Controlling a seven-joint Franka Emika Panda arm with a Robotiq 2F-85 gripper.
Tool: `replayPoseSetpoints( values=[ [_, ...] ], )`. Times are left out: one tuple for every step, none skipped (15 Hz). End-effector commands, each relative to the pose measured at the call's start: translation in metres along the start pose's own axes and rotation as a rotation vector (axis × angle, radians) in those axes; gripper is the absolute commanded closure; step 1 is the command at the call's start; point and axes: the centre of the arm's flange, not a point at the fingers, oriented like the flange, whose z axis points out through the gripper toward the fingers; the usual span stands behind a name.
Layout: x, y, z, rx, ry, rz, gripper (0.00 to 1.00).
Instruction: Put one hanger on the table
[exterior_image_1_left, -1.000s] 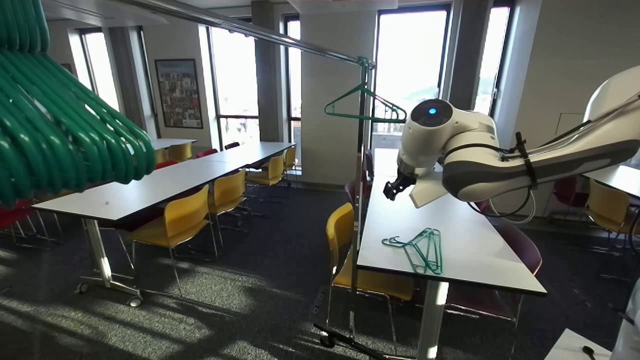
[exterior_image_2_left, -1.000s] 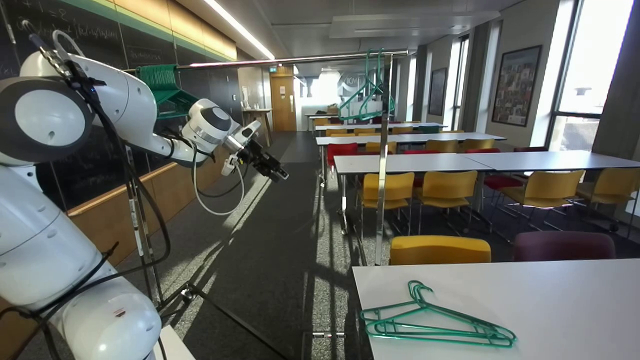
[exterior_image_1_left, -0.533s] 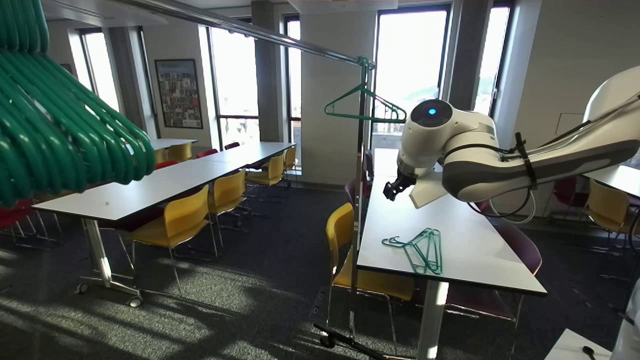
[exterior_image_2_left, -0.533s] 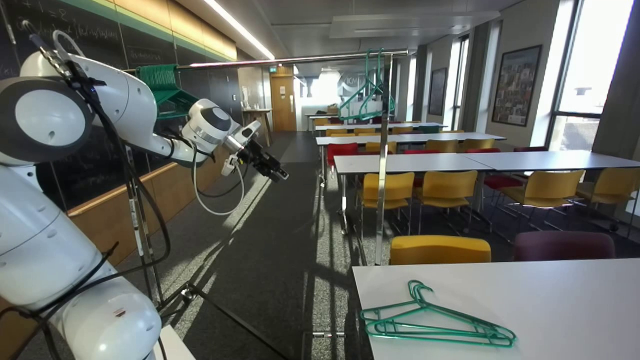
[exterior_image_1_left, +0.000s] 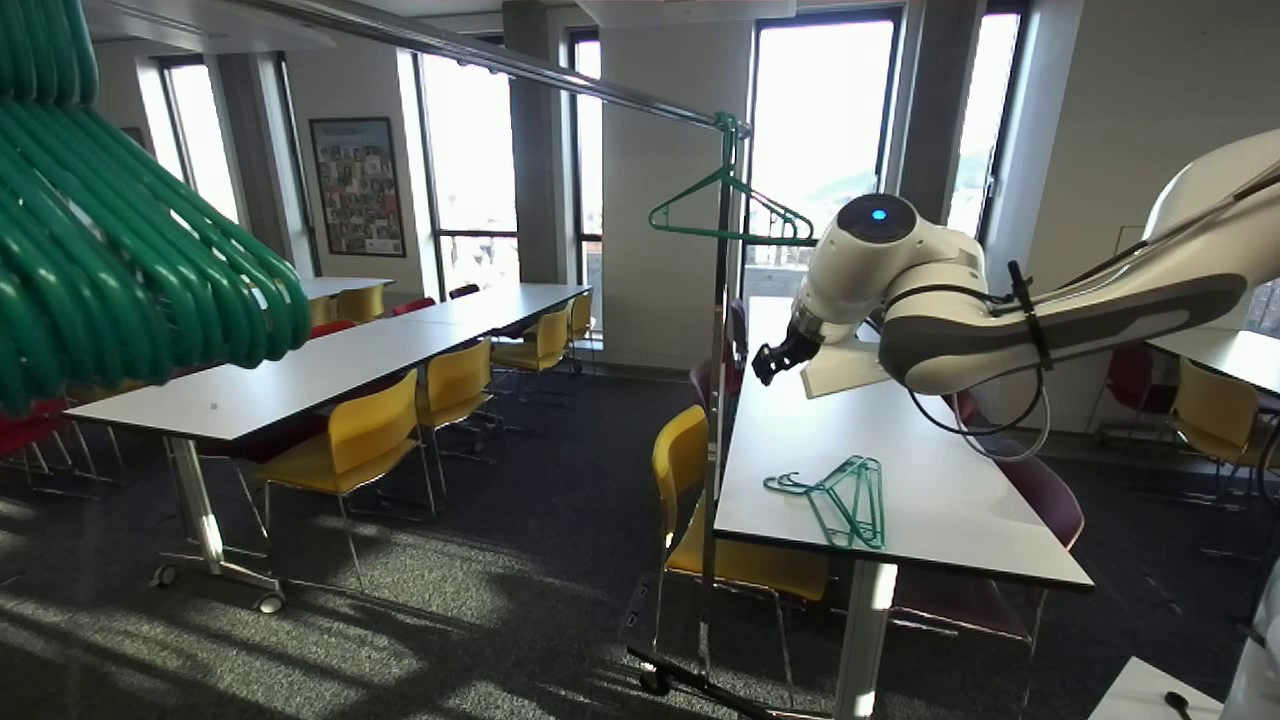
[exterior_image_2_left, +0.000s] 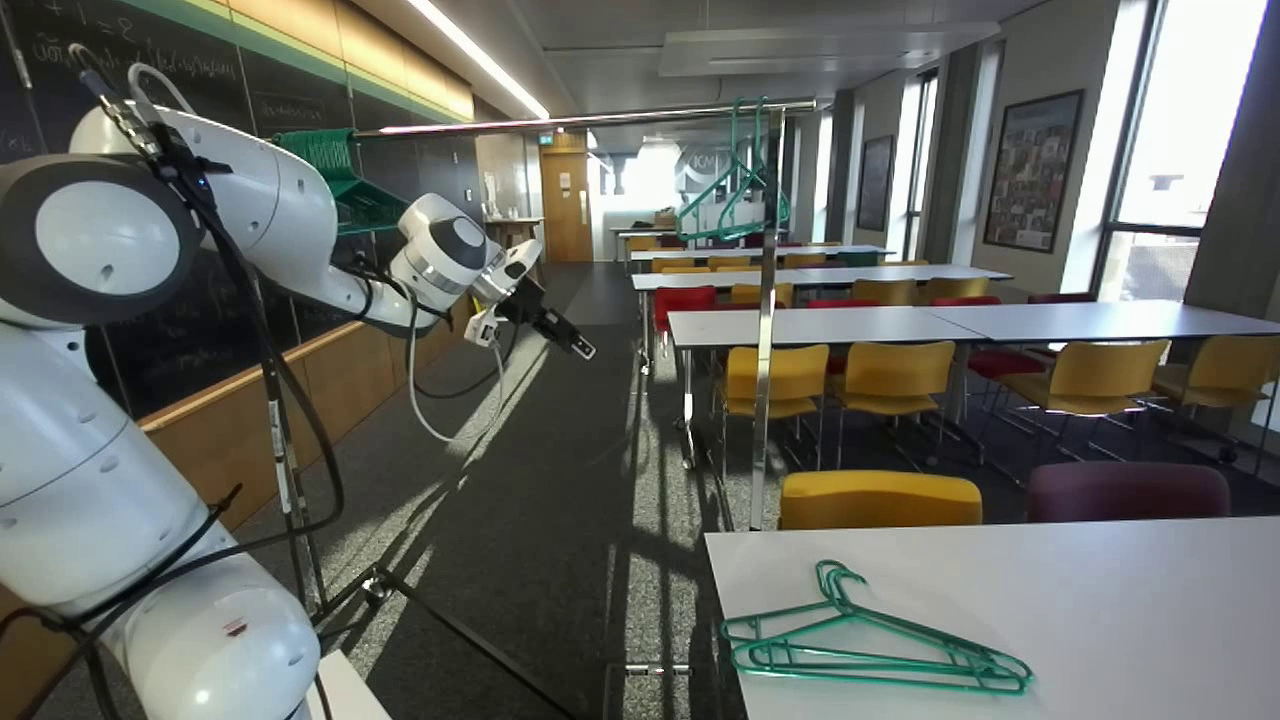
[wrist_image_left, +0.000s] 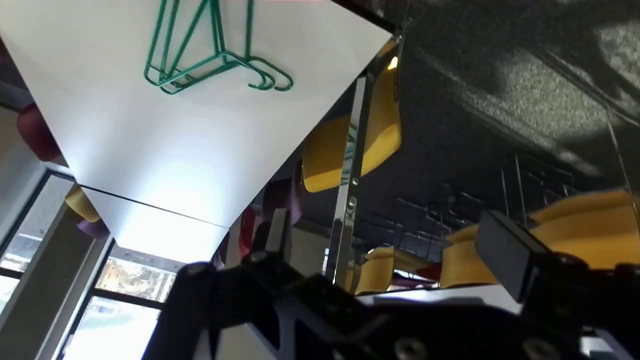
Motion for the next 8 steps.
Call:
replayPoseSetpoints(
  values=[
    [0.034, 0.027, 0.018, 0.086, 0.133, 0.124, 0.0],
    [0.044, 0.034, 0.021, 0.102, 0.193, 0.118, 0.0],
    [0.053, 0.04, 0.021, 0.108, 0.251, 0.105, 0.0],
    [0.06, 0.044, 0.022, 0.113, 0.305, 0.088, 0.0],
    [0.066, 0.048, 0.021, 0.108, 0.356, 0.06, 0.0],
    [0.071, 0.051, 0.021, 0.098, 0.403, 0.024, 0.0],
    [0.075, 0.053, 0.02, 0.09, 0.449, -0.007, 0.0],
    [0.078, 0.053, 0.019, 0.082, 0.496, -0.031, 0.0]
  ],
)
